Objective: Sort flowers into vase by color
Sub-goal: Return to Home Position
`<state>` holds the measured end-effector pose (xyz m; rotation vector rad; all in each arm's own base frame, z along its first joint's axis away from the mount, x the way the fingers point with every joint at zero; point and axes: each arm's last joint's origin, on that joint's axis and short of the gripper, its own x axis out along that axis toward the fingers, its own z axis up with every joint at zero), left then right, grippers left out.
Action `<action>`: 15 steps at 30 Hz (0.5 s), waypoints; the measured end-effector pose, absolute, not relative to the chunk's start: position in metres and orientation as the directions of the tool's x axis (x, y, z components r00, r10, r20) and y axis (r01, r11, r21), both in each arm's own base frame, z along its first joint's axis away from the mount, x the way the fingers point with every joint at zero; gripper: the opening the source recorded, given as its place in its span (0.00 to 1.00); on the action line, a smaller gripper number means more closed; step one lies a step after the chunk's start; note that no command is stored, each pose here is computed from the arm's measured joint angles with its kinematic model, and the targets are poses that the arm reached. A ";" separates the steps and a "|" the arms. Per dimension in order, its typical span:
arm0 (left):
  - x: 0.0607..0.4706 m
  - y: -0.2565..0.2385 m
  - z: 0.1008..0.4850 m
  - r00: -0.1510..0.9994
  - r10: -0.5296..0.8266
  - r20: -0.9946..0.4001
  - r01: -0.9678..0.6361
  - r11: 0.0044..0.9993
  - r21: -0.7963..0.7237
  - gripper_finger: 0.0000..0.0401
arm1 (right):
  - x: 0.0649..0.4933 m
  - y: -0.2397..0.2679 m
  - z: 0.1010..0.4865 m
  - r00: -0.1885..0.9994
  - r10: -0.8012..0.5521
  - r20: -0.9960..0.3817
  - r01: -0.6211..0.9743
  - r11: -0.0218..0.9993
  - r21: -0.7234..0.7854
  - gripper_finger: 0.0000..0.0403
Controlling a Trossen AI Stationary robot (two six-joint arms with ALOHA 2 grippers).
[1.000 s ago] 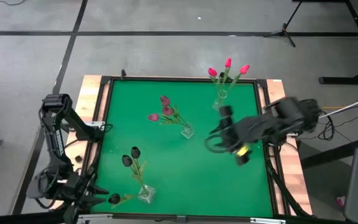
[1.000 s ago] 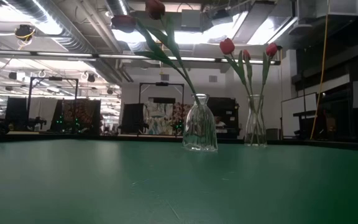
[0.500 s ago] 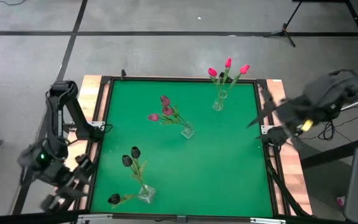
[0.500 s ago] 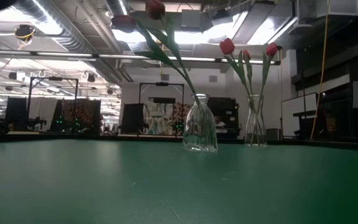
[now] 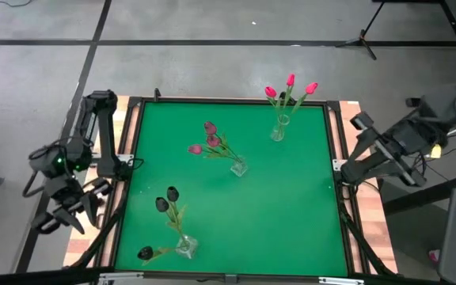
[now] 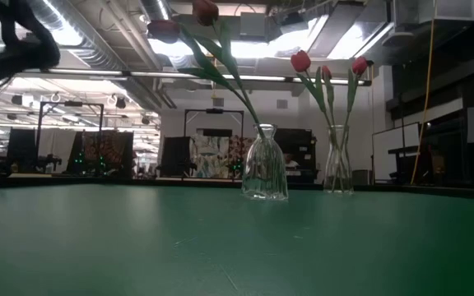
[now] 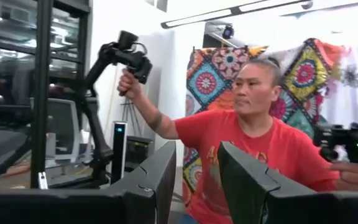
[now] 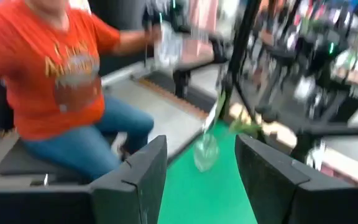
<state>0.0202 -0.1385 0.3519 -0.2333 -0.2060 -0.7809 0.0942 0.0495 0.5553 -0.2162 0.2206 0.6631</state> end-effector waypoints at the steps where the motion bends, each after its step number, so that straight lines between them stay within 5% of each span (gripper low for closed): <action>1: 0.020 -0.135 0.350 0.687 -0.675 0.269 0.721 0.681 -0.128 0.29 | 0.091 0.048 0.552 0.772 0.590 -0.237 -0.627 0.767 -0.136 0.47; 15: 0.019 -0.132 0.339 0.708 -0.674 0.208 0.705 0.687 -0.175 0.29 | 0.063 0.033 0.412 0.844 0.519 0.137 -0.515 0.855 -0.063 0.47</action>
